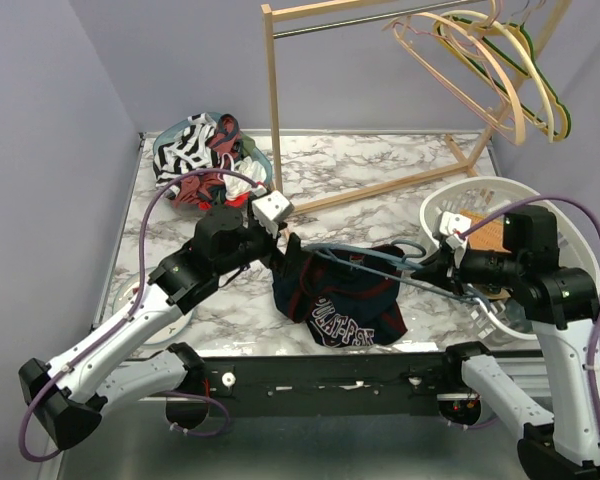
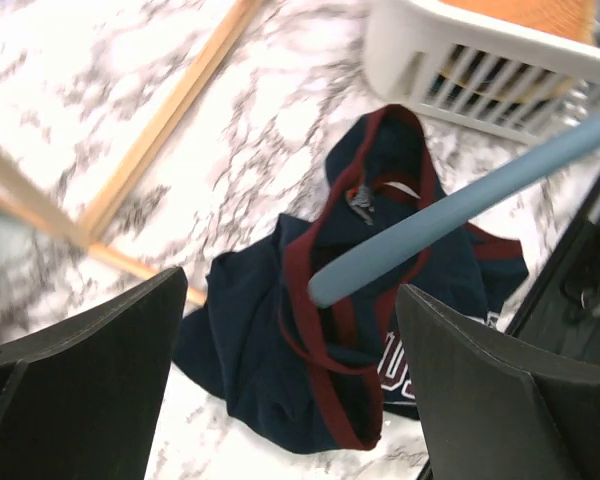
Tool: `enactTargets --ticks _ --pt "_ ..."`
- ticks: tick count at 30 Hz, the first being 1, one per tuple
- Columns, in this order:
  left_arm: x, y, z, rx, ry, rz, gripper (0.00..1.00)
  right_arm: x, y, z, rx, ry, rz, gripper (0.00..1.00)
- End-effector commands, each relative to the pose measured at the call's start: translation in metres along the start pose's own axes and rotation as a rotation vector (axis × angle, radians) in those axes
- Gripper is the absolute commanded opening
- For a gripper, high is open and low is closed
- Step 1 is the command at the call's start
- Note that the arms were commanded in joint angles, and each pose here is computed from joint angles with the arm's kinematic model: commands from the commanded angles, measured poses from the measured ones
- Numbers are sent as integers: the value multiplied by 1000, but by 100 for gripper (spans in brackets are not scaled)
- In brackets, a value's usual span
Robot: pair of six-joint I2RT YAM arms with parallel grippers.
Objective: Place the tank top on the hanger
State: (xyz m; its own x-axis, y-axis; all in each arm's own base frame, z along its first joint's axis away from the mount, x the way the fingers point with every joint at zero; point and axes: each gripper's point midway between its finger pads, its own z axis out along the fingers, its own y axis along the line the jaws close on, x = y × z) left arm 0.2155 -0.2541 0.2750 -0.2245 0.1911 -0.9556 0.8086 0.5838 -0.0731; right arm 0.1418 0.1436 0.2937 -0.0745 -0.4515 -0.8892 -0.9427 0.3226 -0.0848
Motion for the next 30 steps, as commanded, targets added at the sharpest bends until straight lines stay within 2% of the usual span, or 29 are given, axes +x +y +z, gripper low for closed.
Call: enactTargets --ticks 1,5,7,9,14,16,20,26,27,30 --pt "39 32 13 -180 68 -314 99 19 -5 -9 100 29 86 1" --pt "66 33 30 -209 146 -440 94 31 -11 -9 149 46 131 1" --pt "73 32 39 -208 169 -481 89 34 -12 -8 154 53 148 1" --pt "76 31 47 -197 176 -500 82 37 -13 -7 153 58 154 0" --pt "86 34 57 -221 222 -517 75 41 -14 -4 141 70 173 1" --pt "91 33 60 -223 247 -516 69 39 -14 -5 144 68 168 0" --pt "98 26 64 -188 281 -520 63 40 -14 -5 142 70 170 0" --pt "100 20 67 -148 295 -525 29 44 -13 -3 129 79 185 0" --pt "96 17 67 -135 287 -524 19 45 -12 -2 122 80 185 1" --pt "81 15 65 -113 258 -515 2 47 -10 -1 109 87 191 0"
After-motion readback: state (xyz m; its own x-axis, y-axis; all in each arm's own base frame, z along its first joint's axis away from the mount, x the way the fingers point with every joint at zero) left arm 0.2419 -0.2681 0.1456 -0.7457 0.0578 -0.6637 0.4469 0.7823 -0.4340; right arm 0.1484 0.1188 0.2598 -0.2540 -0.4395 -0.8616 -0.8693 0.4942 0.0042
